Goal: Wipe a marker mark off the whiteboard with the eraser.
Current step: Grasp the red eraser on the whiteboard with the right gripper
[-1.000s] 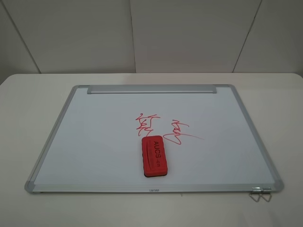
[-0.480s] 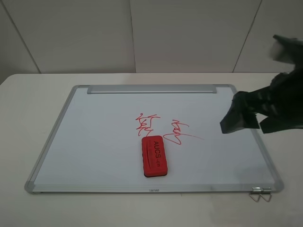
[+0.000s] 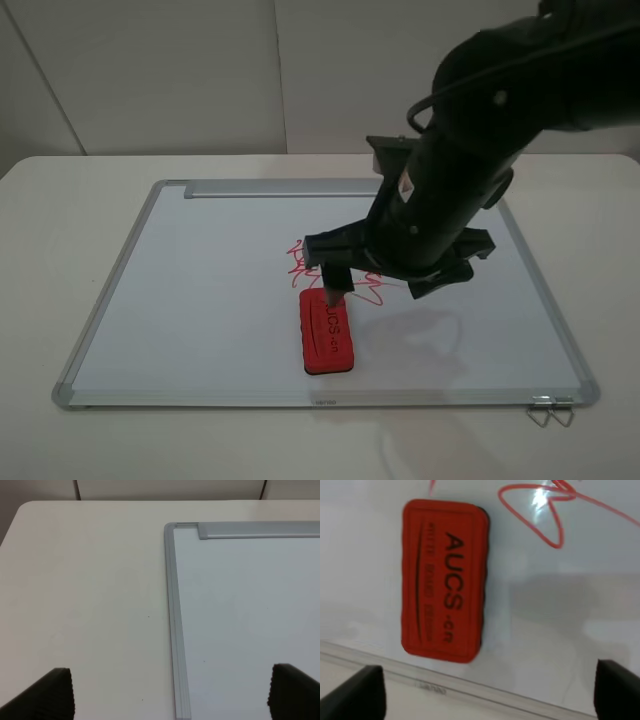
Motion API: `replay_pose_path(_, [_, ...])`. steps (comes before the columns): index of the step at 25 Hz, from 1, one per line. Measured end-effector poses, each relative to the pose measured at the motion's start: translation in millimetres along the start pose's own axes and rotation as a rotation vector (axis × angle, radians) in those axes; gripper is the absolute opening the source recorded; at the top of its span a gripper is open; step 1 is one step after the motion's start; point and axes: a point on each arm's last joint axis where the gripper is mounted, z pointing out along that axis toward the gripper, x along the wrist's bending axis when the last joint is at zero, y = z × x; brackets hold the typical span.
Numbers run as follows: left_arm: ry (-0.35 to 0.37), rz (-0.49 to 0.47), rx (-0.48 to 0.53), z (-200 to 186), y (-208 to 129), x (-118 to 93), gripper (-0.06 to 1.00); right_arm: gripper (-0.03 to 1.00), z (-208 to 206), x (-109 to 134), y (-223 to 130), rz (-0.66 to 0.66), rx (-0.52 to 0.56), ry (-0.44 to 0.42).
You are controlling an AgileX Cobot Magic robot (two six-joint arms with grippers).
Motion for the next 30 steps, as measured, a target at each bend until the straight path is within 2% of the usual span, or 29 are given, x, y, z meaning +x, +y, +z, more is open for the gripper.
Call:
replay_pose_path(9, [0.000,0.000,0.000,0,0,0,0.77,0.74,24,47,5,-0.021,-0.014,-0.036])
replay_pose_path(15, [0.000,0.000,0.000,0,0,0,0.77,0.74,49,57,19,-0.055,0.052,-0.203])
replay_pose_path(17, [0.000,0.000,0.000,0,0,0,0.77,0.75,52,57,22,-0.051,0.048,-0.227])
replay_pose_path(24, [0.000,0.000,0.000,0,0,0,0.77,0.75,54,65,25,-0.022,0.009,-0.144])
replay_pose_path(30, [0.000,0.000,0.000,0,0,0,0.77,0.76,66,61,27,-0.011,0.028,-0.159])
